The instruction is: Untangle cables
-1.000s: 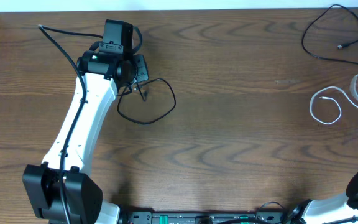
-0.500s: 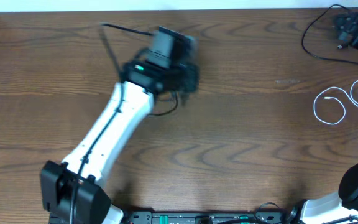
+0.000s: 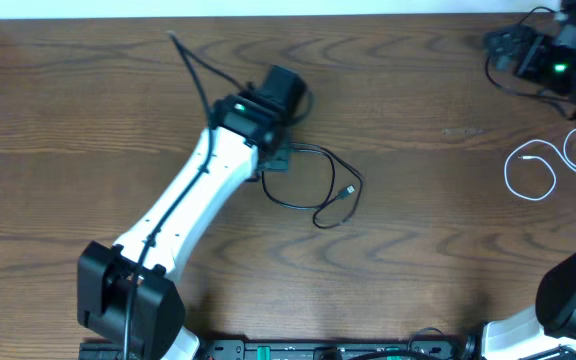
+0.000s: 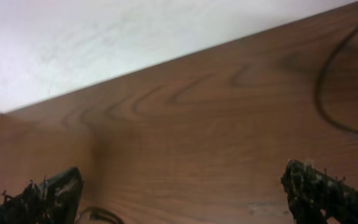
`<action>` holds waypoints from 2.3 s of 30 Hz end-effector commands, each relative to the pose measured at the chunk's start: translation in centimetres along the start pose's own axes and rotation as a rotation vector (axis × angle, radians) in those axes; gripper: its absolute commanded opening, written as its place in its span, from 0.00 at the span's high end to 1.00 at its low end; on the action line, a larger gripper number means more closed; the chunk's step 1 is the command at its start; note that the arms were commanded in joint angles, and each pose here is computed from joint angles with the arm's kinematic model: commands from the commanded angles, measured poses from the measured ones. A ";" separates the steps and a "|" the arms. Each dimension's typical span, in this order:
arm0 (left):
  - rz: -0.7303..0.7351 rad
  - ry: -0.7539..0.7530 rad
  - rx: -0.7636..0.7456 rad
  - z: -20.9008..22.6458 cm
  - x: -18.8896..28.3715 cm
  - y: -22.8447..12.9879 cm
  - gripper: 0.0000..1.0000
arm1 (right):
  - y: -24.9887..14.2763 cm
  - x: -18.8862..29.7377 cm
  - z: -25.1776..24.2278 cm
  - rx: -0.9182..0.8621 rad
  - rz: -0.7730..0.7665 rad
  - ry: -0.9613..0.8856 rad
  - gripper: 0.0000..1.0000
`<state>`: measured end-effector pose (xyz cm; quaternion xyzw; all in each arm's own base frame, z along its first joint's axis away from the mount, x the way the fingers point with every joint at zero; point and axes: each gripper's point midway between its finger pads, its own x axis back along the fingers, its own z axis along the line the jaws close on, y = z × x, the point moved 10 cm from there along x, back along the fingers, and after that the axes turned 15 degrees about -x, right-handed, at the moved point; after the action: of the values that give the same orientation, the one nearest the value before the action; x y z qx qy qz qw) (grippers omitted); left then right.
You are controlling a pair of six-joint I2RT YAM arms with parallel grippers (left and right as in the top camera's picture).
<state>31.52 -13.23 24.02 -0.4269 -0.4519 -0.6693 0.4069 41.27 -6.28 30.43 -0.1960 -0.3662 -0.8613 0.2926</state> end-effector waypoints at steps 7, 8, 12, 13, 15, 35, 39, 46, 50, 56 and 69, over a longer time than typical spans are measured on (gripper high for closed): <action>0.070 0.062 0.276 6.0 -1.2 -0.3 0.33 | -10.8 -6.0 5.9 0.164 0.388 -0.112 0.01; 0.073 0.060 0.292 6.5 -1.3 -0.3 0.33 | -12.6 -7.1 6.5 0.228 0.452 -0.111 0.01; 0.077 0.059 0.331 7.7 -1.6 -0.3 0.33 | -17.4 -10.9 7.2 0.424 0.570 -0.181 0.07; 0.079 0.045 0.343 8.0 -1.7 -0.3 0.33 | -18.4 -11.7 7.2 0.450 0.588 -0.208 0.12; 0.078 0.011 0.367 8.4 -1.9 -0.2 0.33 | -20.9 -13.3 7.2 0.484 0.653 -0.230 0.17; 0.053 -0.012 0.391 8.9 -2.0 0.1 0.33 | -29.5 -16.8 7.3 0.704 0.786 -0.385 0.49; 0.053 -0.012 0.391 8.9 -2.0 0.1 0.33 | -28.9 -17.0 6.8 0.731 0.746 -0.445 0.50; 0.053 -0.012 0.391 8.9 -2.0 0.1 0.33 | -30.2 -18.0 4.8 0.761 0.817 -0.505 0.51; 0.052 -0.012 0.391 8.9 -2.0 0.1 0.33 | -29.7 -17.8 4.2 0.711 0.819 -0.537 0.56; 0.052 -0.012 0.392 8.9 -2.0 0.1 0.33 | -27.0 -17.3 1.6 0.470 0.773 -0.657 0.99; 0.042 -0.019 0.394 8.9 -2.0 0.3 0.33 | -6.9 -4.4 -3.6 0.012 0.275 -0.722 0.99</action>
<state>34.12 -4.60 23.93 -0.3609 -0.5596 -0.5600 0.4930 40.57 0.17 15.97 -0.5542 -0.4210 -0.6345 0.3363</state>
